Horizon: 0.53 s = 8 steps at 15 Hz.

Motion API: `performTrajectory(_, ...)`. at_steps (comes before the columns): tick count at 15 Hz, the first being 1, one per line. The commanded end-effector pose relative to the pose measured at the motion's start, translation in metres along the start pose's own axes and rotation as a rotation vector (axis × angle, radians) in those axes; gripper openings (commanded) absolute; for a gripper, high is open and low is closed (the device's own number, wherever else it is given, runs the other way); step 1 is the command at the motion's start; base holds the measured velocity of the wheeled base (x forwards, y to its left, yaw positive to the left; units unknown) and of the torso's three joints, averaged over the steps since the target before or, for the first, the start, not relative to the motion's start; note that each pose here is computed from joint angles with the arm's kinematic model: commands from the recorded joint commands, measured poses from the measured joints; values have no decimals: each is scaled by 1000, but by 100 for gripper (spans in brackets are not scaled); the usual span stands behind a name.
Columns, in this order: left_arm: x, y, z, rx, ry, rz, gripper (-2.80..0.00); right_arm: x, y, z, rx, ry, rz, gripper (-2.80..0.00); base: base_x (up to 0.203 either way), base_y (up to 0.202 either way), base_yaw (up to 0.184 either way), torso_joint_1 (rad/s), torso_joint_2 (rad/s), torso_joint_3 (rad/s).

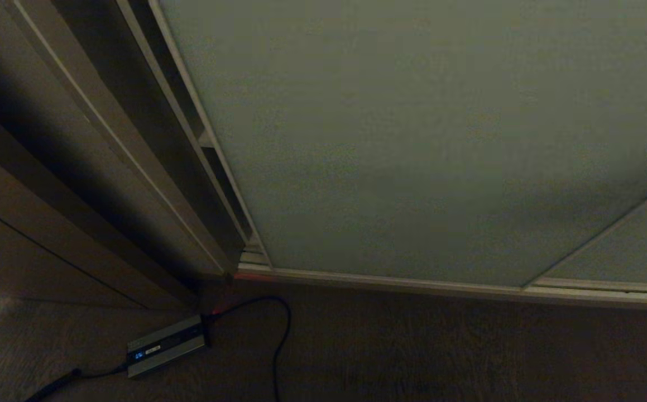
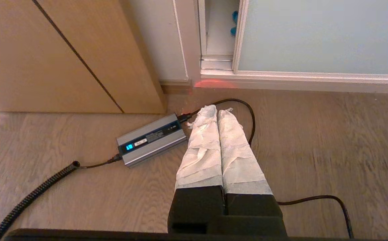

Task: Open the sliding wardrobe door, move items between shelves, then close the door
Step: Close the door

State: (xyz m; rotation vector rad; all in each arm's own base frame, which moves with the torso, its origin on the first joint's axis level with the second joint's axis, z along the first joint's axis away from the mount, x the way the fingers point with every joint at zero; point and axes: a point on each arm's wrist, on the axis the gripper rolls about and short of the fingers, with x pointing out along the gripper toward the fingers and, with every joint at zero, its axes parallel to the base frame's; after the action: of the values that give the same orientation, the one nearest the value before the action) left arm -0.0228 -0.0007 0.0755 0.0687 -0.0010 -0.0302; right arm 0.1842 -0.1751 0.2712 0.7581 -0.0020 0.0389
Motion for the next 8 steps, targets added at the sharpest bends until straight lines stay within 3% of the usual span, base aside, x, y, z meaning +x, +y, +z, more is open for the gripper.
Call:
performTrajectory(1,0,0,0,0,1,-1,-280,-10,-4,15,-25,-57,-30,-280,0,0,0,0,0,0)
performTrajectory(4,0,0,0,0,1,-1,-280,1,-20,33,-31,-75,-46,-280,0,0,0,0,0,0)
performTrajectory(8,0,0,0,0,1,-1,-280,45,-63,45,14,-30,-49,-280,0,0,0,0,0,0)
